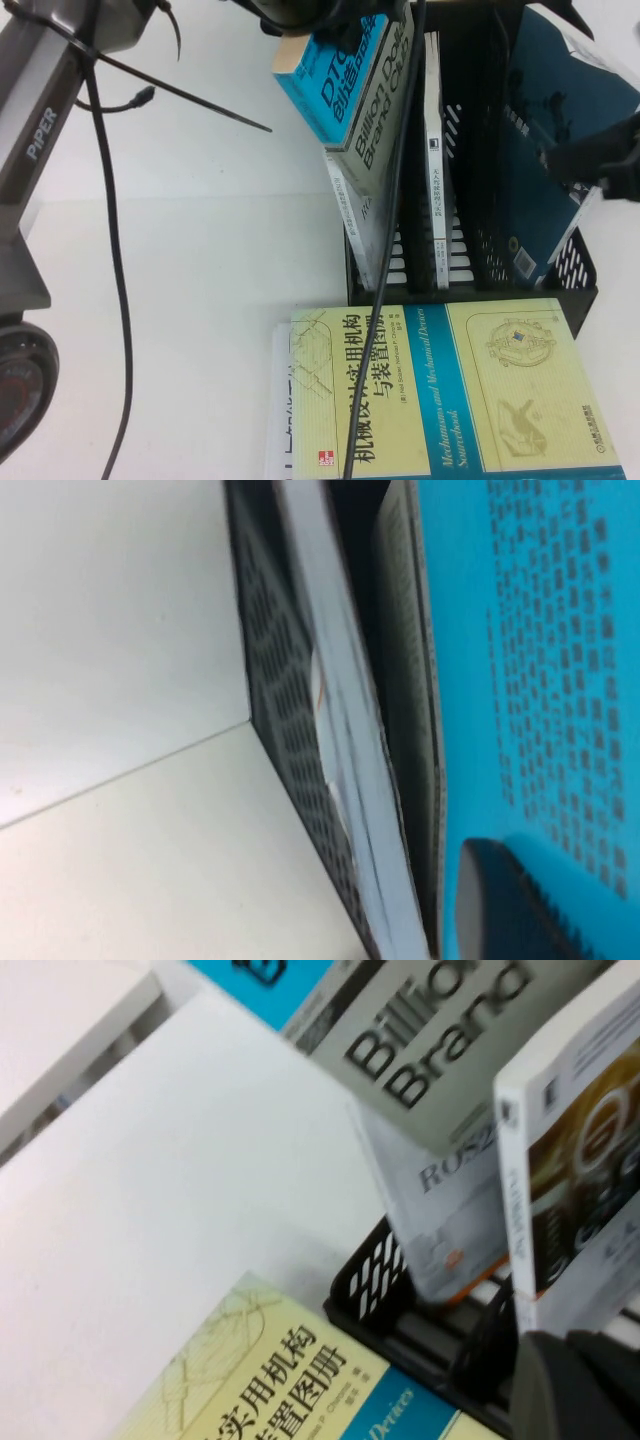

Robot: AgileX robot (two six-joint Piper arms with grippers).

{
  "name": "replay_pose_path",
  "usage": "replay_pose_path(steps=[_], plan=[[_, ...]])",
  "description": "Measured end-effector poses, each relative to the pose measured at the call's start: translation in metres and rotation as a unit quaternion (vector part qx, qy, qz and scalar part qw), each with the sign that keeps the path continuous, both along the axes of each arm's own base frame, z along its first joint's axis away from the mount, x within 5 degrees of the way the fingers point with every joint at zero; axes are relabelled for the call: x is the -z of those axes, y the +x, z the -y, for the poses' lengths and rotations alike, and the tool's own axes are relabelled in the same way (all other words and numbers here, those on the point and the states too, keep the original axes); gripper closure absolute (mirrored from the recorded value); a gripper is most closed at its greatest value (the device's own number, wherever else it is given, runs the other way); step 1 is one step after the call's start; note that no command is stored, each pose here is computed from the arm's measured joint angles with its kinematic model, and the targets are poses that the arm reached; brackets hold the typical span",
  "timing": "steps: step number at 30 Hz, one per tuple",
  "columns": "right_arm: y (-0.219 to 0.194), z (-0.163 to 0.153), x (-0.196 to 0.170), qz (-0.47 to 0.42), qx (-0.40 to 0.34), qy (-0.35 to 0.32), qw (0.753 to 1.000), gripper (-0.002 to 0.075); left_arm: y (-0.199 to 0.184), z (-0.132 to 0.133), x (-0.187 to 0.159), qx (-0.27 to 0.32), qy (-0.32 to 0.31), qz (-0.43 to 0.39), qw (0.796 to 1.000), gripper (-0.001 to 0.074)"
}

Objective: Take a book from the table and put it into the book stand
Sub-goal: Place the book on the book shelf

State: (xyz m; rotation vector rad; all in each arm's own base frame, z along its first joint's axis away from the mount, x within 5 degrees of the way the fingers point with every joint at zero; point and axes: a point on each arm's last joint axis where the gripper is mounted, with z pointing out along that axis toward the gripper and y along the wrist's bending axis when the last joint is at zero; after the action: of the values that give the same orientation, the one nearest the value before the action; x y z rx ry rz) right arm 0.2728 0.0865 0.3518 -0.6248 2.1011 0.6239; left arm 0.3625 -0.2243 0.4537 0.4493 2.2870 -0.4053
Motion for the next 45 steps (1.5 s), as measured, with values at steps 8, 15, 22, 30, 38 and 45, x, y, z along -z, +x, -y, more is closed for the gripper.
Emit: replay_pose_path(steps=[8, 15, 22, 30, 38, 45], plan=[[-0.006, 0.006, -0.008, -0.003, 0.020, 0.015, 1.000, 0.0718, 0.009, 0.010, 0.046, 0.005, 0.018, -0.086, 0.996, 0.0557], [-0.008, 0.005, -0.007, -0.019, 0.014, 0.019, 1.000, 0.0718, 0.015, 0.016, 0.066, -0.004, 0.020, -0.119, 0.993, 0.0557], [-0.011, 0.003, -0.007, -0.032, 0.003, 0.028, 0.999, 0.0718, 0.027, 0.025, 0.092, -0.001, 0.028, -0.148, 0.989, 0.0557], [-0.016, 0.000, -0.005, -0.053, -0.022, 0.027, 0.998, 0.0718, 0.032, 0.031, 0.105, 0.005, 0.032, -0.154, 0.988, 0.0558], [-0.017, 0.000, -0.004, -0.057, -0.026, 0.025, 0.998, 0.0718, 0.036, 0.035, 0.104, 0.017, 0.028, -0.127, 0.991, 0.0339], [-0.019, 0.005, 0.001, -0.070, -0.018, -0.018, 0.997, 0.0718, 0.033, 0.033, 0.078, 0.024, 0.016, -0.084, 0.996, 0.0273]])
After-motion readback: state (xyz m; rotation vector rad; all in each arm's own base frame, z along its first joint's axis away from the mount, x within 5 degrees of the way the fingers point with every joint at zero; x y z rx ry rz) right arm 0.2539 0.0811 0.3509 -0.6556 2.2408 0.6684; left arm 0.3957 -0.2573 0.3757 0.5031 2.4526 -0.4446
